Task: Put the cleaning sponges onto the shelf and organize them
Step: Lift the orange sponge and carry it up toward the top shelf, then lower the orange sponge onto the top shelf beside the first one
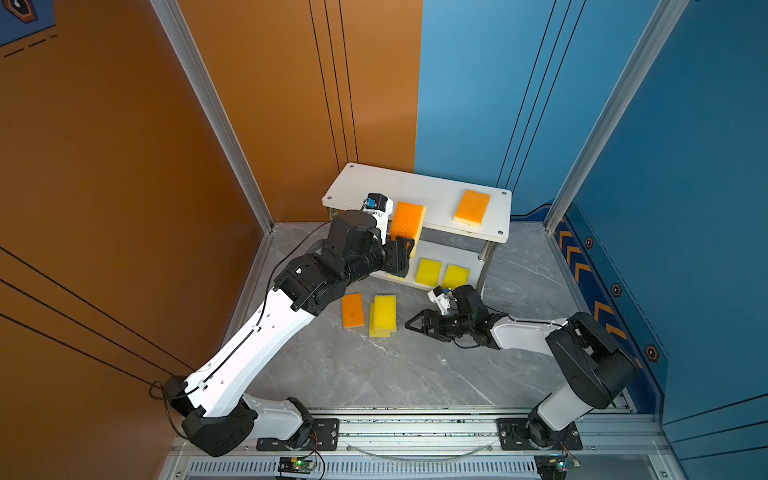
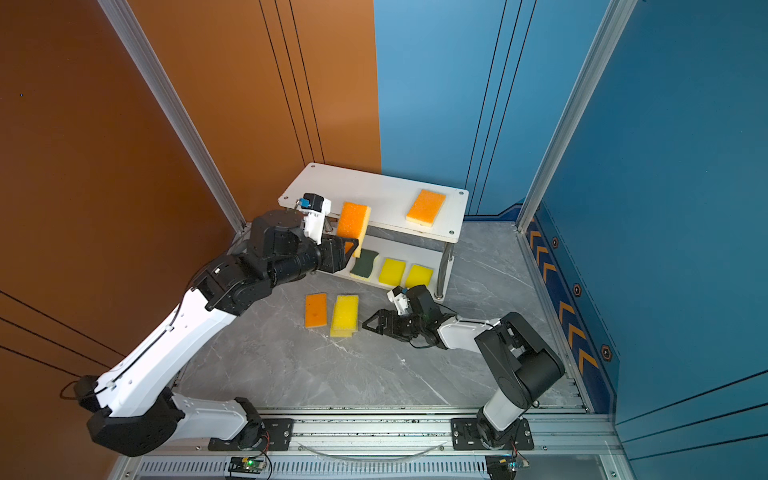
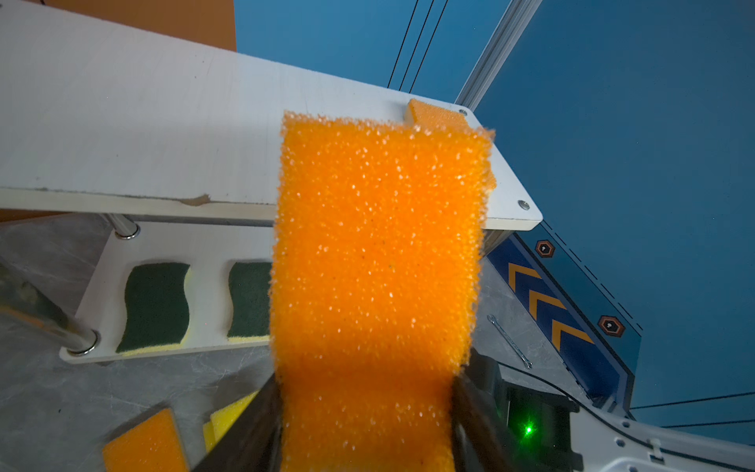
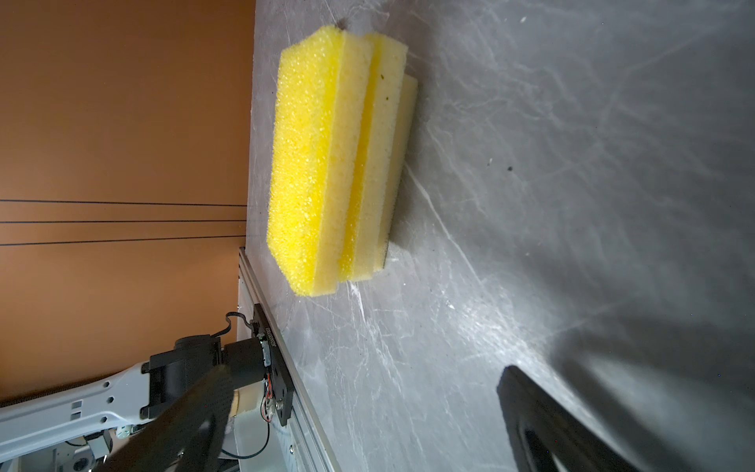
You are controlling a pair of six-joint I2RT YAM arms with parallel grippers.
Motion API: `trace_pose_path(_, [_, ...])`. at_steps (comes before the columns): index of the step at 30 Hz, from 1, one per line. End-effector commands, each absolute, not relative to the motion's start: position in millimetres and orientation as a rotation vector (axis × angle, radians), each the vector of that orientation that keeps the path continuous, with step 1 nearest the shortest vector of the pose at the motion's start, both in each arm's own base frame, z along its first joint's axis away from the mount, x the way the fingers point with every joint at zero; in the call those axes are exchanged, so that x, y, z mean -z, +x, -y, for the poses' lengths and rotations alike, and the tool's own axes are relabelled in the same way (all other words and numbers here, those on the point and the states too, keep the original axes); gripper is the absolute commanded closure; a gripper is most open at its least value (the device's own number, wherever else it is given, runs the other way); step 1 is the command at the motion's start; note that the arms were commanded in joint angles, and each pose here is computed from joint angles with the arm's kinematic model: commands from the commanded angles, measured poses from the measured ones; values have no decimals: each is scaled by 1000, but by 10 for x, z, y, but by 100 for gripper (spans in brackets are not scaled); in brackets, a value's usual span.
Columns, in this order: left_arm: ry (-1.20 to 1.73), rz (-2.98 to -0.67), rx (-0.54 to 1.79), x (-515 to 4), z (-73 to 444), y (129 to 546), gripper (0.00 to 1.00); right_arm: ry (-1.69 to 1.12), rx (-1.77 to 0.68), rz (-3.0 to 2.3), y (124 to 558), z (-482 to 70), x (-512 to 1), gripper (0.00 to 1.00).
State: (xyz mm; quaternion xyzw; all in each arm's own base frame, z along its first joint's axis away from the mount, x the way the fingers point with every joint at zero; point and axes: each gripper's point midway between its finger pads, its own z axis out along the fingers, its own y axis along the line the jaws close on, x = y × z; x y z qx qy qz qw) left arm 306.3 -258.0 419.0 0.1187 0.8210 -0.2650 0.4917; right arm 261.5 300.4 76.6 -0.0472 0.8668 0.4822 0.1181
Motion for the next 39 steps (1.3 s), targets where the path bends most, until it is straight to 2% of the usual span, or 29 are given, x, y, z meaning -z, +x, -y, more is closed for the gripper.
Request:
trace_pose_path(1, [346,-1959,635,-4321,2676,3077,40,-146,-1411,-2517,2646,-3043,-877,0])
trace_pose_path(13, [372,-1870,521,-4558,2995,3464,40,-146,-1397,-2530,2629,-3020,-849,0])
trace_pose_path(27, [306,-1875,378,-4391,3272,4078,39,-148,-1386,-2533,2617,-2986,-849,0])
trace_pose_path(39, [285,-1879,327,-4276,3357,4306,37,-151,-1368,-2525,2604,-2931,-893,0])
